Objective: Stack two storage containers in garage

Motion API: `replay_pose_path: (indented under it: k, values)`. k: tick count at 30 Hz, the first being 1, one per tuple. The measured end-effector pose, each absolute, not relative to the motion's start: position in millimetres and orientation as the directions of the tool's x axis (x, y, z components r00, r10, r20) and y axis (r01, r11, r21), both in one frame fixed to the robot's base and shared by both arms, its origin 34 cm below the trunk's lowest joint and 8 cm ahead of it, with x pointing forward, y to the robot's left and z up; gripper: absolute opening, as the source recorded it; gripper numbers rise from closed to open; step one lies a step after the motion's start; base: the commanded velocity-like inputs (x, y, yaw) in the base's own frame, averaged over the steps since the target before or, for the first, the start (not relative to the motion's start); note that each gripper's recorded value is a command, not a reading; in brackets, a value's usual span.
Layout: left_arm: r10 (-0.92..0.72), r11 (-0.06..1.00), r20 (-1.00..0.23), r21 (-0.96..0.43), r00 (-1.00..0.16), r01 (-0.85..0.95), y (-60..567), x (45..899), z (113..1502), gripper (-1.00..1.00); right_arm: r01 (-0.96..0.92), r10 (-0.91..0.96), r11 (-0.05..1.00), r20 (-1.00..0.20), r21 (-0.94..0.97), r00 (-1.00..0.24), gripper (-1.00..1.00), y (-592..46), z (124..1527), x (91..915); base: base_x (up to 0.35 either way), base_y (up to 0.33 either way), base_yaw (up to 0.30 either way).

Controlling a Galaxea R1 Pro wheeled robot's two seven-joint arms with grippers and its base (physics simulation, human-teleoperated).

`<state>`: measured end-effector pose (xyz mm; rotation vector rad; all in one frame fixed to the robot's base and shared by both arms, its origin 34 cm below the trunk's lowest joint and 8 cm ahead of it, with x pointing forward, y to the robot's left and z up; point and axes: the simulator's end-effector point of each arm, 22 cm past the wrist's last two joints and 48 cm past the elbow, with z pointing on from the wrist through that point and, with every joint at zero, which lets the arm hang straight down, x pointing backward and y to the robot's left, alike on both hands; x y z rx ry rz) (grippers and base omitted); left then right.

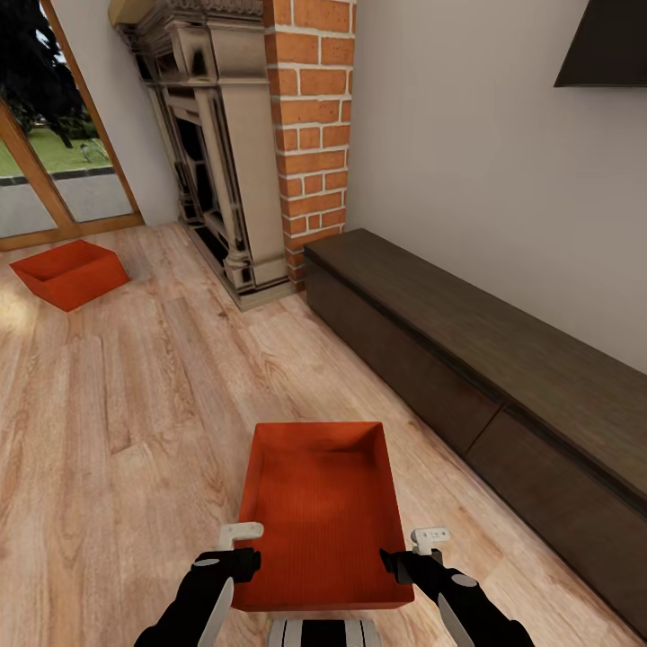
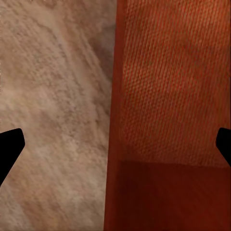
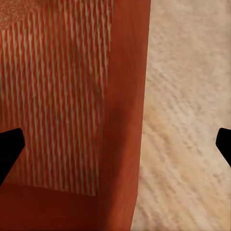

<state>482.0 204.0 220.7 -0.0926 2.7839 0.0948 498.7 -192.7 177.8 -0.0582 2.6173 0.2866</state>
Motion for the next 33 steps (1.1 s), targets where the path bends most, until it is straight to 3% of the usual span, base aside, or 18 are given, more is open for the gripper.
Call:
replay_pose_path:
  k: [33]
  values:
    - [-0.057,0.996,-0.346,0.049,-0.936,-0.078,202.2,480.4,215.2,1.00,-0.093,0.012,0.976,-0.478,0.195,-0.878,1.00,-192.2,171.2,494.1,0.000,0.000,0.000]
